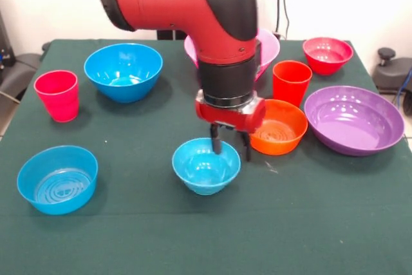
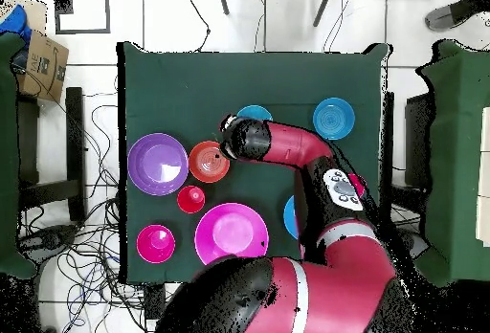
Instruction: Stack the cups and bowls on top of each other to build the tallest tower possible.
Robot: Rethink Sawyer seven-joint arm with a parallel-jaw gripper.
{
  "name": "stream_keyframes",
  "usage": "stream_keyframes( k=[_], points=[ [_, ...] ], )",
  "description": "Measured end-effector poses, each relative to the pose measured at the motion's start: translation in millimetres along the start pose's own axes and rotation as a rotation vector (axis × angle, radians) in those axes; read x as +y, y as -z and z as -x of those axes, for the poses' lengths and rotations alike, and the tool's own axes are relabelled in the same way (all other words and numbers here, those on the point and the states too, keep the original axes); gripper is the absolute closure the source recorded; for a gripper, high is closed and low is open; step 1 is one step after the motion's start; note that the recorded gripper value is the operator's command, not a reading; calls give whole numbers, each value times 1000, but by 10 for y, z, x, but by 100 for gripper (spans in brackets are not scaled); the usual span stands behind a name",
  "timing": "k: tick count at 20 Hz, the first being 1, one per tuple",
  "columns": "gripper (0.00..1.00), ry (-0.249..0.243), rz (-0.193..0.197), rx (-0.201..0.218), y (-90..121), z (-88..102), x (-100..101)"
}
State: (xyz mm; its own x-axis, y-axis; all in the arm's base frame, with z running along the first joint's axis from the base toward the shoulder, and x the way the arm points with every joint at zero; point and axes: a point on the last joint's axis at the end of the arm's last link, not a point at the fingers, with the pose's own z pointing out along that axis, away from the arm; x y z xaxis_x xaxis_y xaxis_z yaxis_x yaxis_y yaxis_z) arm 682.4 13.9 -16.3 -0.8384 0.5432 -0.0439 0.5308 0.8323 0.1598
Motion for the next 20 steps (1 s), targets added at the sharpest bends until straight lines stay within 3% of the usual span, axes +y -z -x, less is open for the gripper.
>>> stream_keyframes(
  k=[10,15,20],
  points=[
    [0,83,52,18,71,-254,396],
    [0,95,62,7,205,-253,484],
    [0,112,74,-14,484,-170,613]
  ],
)
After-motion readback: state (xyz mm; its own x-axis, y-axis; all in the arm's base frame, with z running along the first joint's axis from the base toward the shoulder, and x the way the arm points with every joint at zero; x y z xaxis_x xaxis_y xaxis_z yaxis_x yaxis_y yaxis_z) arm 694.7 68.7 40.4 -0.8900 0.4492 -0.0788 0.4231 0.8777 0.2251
